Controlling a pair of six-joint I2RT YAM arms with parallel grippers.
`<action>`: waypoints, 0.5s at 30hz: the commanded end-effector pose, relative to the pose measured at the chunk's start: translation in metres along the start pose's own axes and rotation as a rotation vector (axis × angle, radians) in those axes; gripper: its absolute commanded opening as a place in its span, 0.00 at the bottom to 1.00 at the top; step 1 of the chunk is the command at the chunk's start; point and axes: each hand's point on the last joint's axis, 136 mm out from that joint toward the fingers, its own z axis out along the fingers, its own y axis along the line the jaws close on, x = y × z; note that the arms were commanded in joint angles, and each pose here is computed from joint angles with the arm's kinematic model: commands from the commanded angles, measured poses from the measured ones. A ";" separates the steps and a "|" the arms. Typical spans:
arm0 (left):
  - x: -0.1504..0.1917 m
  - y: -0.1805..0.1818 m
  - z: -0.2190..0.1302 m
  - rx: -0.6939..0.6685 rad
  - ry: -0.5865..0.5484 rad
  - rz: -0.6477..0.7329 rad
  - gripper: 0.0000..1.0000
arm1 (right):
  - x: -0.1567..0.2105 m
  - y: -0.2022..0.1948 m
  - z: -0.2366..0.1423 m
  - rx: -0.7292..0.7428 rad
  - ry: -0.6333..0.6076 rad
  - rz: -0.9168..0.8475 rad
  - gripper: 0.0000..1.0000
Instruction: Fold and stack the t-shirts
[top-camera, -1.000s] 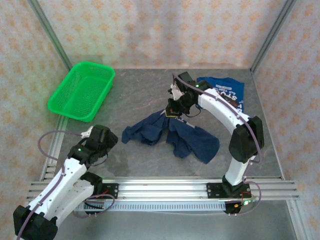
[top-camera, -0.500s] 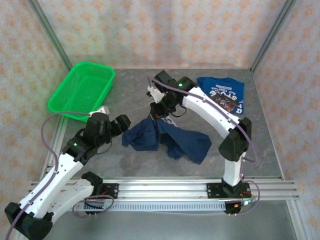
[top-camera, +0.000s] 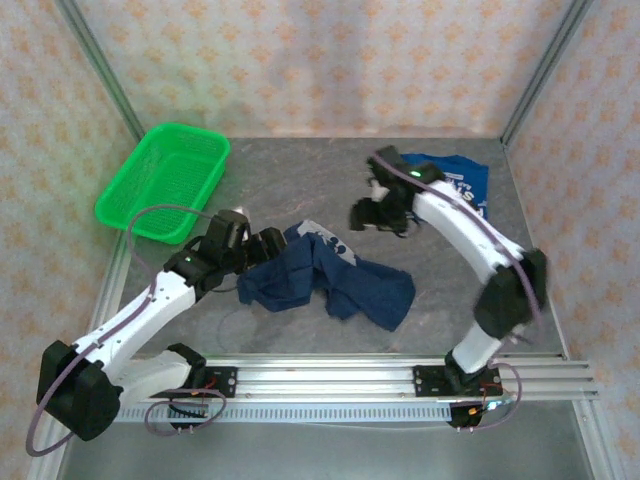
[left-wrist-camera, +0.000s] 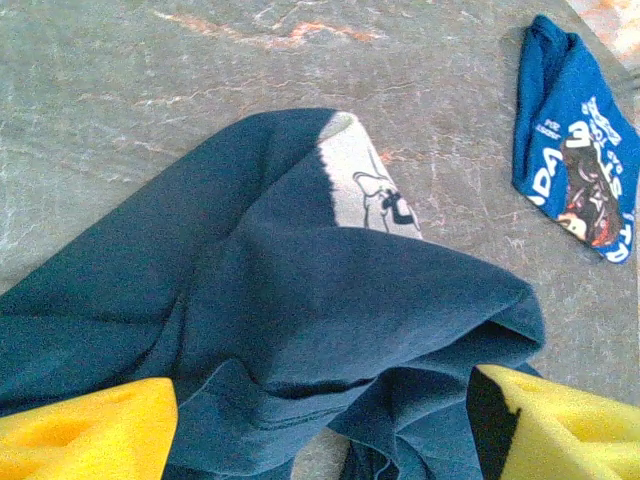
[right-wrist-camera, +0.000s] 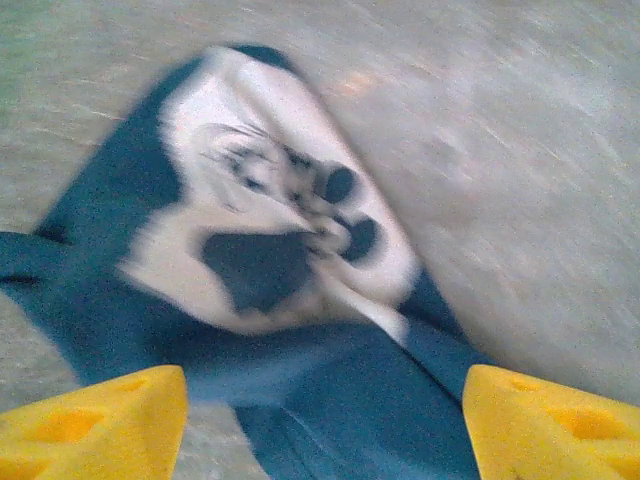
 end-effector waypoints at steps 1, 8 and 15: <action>-0.007 -0.027 -0.008 0.047 -0.018 0.141 0.78 | 0.043 -0.047 -0.007 0.003 -0.001 0.276 0.72; 0.008 -0.035 0.030 0.001 0.086 0.222 0.78 | 0.109 -0.071 0.058 -0.115 0.070 0.463 0.65; 0.000 -0.052 0.058 0.012 0.101 0.249 0.77 | 0.116 -0.093 0.100 -0.052 0.062 0.497 0.58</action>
